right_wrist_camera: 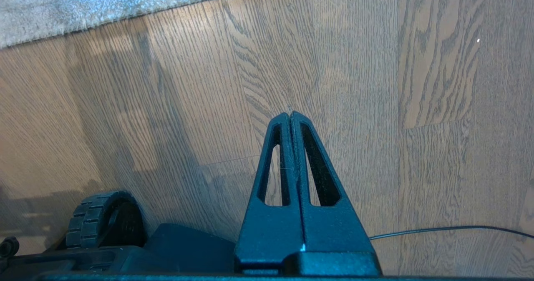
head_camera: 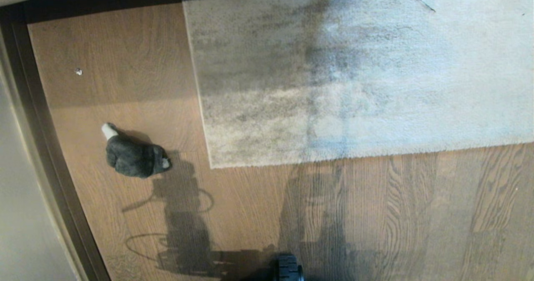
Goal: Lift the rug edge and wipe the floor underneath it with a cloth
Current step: Pick up the rag
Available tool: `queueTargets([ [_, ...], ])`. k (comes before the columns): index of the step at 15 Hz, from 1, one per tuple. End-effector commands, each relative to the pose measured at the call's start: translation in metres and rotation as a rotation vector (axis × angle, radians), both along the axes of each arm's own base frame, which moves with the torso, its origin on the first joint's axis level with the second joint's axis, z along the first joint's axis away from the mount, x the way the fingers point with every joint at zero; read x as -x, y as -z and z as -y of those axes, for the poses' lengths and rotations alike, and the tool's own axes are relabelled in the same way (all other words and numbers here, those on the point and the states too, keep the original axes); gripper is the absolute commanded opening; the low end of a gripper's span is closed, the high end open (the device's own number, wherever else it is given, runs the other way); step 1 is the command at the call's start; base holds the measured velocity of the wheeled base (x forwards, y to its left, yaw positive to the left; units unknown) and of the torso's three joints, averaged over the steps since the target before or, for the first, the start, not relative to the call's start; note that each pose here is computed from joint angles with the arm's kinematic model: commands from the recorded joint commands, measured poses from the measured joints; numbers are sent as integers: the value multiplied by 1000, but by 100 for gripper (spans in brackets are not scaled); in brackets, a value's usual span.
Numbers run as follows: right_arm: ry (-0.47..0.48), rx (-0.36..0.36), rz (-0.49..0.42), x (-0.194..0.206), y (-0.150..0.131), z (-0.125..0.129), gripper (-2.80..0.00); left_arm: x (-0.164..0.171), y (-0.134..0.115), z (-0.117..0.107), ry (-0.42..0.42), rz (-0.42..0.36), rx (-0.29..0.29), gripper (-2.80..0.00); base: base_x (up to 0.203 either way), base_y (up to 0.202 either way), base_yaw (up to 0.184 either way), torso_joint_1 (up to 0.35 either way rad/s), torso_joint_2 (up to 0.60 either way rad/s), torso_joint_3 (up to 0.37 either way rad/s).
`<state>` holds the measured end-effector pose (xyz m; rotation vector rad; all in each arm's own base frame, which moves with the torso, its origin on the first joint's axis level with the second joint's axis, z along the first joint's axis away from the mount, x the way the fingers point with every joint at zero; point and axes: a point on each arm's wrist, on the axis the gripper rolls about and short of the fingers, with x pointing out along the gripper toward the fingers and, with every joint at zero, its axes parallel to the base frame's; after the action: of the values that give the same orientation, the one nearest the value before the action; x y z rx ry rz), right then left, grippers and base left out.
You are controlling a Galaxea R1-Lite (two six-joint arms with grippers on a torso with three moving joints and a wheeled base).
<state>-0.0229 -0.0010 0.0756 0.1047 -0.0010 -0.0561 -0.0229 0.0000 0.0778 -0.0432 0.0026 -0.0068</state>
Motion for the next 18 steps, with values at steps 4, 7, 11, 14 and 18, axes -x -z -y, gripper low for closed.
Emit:
queueTargets([
  [4, 1, 0, 0, 0, 0, 0, -280, -22, -28, 0, 48, -152, -8, -280, 0, 0, 0, 0, 0, 0],
  [7, 0, 0, 0, 0, 0, 0, -280, -47, -41, 2, 87, -211, -18, -280, 0, 0, 0, 0, 0, 0],
  [11, 1, 0, 0, 0, 0, 0, -280, -85, -51, 6, 103, -271, -28, -280, 0, 0, 0, 0, 0, 0],
  [14, 1, 0, 0, 0, 0, 0, -280, -114, -53, 8, 105, -286, -33, -280, 0, 0, 0, 0, 0, 0],
  [18, -1, 0, 0, 0, 0, 0, -280, -155, -56, 8, 75, -234, -76, -280, 0, 0, 0, 0, 0, 0],
])
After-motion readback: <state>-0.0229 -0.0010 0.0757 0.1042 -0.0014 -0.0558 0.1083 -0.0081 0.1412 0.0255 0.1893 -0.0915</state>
